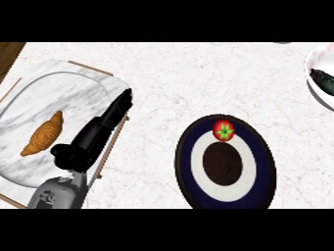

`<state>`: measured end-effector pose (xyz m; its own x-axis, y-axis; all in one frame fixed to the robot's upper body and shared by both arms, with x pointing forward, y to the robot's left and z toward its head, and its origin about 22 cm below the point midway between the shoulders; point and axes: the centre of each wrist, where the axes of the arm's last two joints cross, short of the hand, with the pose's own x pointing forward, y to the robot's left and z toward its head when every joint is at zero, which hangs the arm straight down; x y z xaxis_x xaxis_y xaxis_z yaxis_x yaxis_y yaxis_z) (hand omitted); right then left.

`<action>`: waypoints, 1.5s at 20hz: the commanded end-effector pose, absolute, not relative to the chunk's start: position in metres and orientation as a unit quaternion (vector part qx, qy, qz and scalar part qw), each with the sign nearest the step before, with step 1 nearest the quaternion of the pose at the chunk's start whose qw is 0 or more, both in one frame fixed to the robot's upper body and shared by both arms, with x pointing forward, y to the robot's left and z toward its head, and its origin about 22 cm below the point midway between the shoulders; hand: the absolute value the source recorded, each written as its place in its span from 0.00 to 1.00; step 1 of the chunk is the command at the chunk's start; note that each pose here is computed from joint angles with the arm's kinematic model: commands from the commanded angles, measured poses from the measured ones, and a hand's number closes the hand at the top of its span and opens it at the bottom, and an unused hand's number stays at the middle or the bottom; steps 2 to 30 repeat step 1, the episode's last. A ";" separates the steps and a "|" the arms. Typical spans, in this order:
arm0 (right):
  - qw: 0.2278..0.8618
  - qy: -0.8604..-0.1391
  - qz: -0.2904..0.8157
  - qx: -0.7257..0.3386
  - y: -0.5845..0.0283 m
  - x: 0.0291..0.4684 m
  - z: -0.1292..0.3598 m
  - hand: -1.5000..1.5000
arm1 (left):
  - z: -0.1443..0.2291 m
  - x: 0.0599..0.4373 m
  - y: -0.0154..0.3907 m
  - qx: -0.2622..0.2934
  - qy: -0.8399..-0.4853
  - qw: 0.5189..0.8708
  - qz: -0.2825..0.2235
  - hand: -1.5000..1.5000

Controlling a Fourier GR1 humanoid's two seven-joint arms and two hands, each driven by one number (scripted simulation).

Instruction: Pick the eggplant from the plate and place it in the bowl

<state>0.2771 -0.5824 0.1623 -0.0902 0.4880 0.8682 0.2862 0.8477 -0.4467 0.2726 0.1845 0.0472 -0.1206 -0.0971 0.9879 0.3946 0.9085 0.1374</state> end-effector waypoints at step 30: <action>0.621 -0.741 0.079 -0.244 -0.592 0.262 0.158 0.00 | 0.050 0.275 0.186 -0.101 -0.726 0.654 -0.186 0.50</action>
